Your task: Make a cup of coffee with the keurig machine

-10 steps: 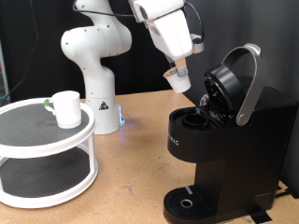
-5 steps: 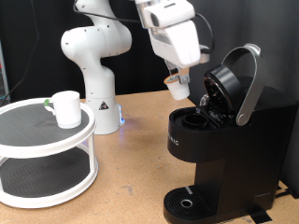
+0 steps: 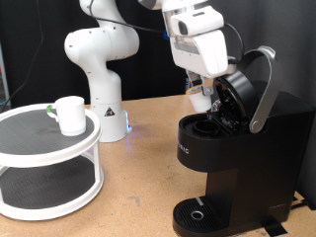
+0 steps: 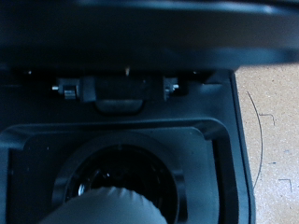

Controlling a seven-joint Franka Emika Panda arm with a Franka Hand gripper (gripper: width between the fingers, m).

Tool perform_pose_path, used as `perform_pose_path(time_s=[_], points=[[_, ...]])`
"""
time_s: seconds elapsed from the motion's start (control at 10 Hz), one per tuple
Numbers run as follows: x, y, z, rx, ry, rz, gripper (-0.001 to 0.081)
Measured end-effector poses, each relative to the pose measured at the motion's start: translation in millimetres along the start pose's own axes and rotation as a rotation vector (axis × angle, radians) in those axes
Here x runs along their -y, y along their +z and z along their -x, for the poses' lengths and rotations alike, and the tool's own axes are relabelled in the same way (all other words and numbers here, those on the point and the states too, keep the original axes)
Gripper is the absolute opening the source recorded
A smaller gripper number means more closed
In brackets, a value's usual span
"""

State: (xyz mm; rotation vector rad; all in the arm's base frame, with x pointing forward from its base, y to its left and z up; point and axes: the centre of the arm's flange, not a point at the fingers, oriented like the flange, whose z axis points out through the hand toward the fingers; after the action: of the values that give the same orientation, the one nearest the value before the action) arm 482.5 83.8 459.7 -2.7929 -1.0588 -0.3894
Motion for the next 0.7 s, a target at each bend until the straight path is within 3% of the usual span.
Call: perform_pose_path(time_s=[0.4, 0.7], points=[[2, 19, -3, 0.019, 0.000, -0.002, 0.0434], [1, 21, -3, 0.008, 0.014, 0.008, 0.0434]])
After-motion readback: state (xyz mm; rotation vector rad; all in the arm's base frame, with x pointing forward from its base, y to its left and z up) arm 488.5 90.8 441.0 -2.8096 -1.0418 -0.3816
